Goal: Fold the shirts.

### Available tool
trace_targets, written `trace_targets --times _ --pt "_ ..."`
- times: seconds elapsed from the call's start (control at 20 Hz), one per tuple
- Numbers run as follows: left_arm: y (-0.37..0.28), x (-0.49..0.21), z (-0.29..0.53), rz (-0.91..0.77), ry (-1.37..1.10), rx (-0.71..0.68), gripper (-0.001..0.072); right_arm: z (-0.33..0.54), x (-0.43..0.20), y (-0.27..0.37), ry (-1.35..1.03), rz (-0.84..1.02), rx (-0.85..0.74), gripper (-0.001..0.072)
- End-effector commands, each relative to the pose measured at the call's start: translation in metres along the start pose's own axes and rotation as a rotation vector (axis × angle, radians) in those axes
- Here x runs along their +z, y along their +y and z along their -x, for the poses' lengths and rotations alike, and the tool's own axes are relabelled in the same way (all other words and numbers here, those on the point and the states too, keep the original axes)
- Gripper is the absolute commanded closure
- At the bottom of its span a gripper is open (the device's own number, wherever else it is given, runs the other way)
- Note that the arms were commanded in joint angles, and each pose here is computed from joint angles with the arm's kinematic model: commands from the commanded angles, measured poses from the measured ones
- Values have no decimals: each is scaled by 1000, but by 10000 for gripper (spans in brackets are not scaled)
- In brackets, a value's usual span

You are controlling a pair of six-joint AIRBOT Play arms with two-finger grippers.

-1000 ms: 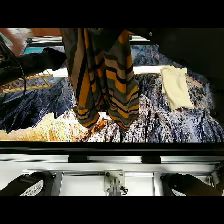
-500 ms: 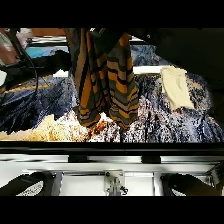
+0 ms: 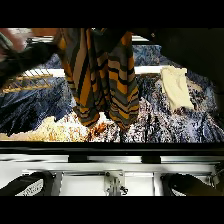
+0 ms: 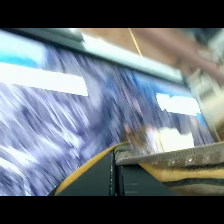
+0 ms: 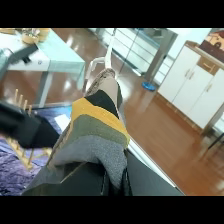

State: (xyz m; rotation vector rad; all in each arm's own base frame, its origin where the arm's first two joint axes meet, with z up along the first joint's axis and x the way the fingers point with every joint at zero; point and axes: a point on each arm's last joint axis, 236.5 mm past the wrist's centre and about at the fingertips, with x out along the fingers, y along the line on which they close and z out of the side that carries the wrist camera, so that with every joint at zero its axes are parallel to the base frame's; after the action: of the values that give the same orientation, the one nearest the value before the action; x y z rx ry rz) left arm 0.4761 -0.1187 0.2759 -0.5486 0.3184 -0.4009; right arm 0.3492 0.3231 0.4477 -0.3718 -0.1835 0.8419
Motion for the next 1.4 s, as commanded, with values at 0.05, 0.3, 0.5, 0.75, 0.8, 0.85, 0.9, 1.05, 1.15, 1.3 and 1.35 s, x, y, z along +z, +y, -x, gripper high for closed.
trace_targets --times 0.05,0.3,0.5,0.75,0.8,0.85,0.9,1.05,1.15,1.3,1.35 --pt "45 58 49 3 -125 108 648 2 3 2 -11 -16 8 646" --pt "65 69 61 8 -133 147 648 2 10 12 -35 -60 54 646" --pt "74 60 53 23 -95 153 648 3 16 19 -60 -75 84 646" --pt "93 53 45 48 -72 177 648 11 20 27 -57 -78 116 646" --pt "95 54 46 49 -76 181 648 12 18 29 -48 -77 124 646" --pt "97 57 48 49 -83 186 648 12 16 31 -39 -81 133 646" --pt "99 59 50 49 -88 190 648 12 14 33 -29 -82 142 646" --pt "97 70 55 42 -111 188 648 12 7 30 -2 -75 130 646" --pt "89 81 58 28 -132 178 648 11 4 27 10 -56 115 646" --pt "85 94 64 5 -158 177 648 11 3 26 14 -56 110 646" --pt "87 95 65 6 -162 181 648 11 3 26 15 -56 111 646"
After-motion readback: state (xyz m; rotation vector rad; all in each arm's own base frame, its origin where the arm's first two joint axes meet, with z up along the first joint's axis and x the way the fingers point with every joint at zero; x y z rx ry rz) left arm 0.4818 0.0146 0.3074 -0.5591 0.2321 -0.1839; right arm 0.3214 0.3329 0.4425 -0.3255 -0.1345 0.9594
